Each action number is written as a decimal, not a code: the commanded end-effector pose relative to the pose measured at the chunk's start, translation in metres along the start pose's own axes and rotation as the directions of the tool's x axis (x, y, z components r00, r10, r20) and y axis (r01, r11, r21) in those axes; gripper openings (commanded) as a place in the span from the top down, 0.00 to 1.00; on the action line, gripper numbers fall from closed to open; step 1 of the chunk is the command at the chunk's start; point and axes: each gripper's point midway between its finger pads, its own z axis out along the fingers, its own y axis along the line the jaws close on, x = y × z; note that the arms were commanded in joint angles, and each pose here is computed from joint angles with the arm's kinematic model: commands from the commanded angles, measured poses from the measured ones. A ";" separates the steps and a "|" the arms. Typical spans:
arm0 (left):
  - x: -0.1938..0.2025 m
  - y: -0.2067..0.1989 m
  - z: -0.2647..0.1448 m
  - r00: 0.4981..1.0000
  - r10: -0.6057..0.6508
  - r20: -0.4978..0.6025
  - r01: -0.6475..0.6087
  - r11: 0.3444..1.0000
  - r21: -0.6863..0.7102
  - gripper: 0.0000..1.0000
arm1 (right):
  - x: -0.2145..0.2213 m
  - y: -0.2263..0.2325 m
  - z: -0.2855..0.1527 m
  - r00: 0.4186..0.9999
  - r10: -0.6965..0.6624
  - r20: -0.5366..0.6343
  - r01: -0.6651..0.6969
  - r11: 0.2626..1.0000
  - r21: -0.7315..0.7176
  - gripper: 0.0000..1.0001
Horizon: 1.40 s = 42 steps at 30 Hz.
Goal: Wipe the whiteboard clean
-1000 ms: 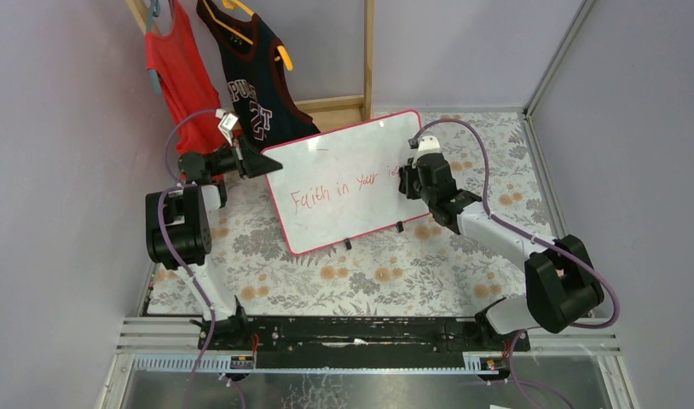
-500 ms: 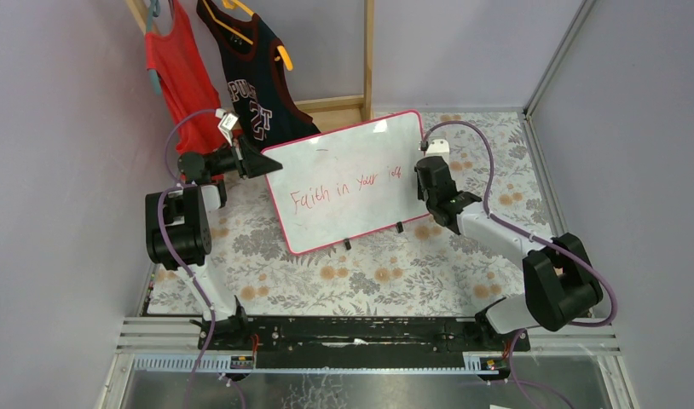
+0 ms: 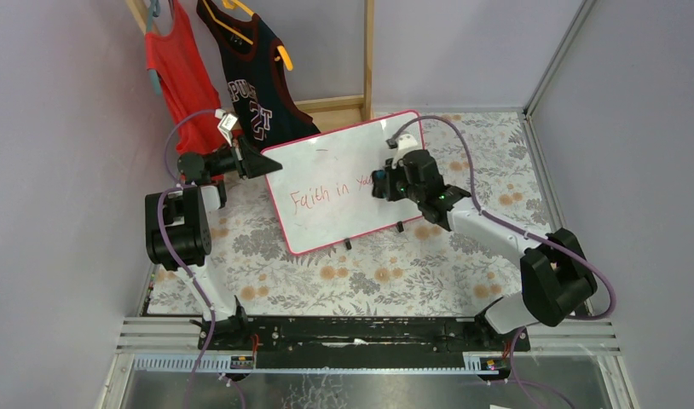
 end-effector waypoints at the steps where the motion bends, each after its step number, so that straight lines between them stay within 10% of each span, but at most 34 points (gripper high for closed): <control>1: 0.016 -0.016 -0.001 0.992 0.072 -0.099 -0.068 0.997 0.044 1.00 | -0.027 0.080 -0.004 0.997 -0.046 0.059 0.060 0.964 -0.261 1.00; 9: 0.017 -0.018 -0.002 0.992 0.073 -0.104 -0.068 0.997 0.046 1.00 | -0.035 0.024 0.000 0.993 -0.093 0.075 0.087 0.993 0.079 1.00; 22: 0.019 -0.019 -0.002 0.991 0.076 -0.109 -0.072 0.996 0.048 1.00 | -0.055 -0.091 -0.041 0.981 -0.149 0.126 0.059 0.841 0.537 1.00; 42: 0.019 -0.018 -0.002 0.992 0.071 -0.104 -0.066 0.997 0.046 1.00 | -0.014 0.035 0.000 0.995 -0.055 0.087 0.059 0.997 -0.040 1.00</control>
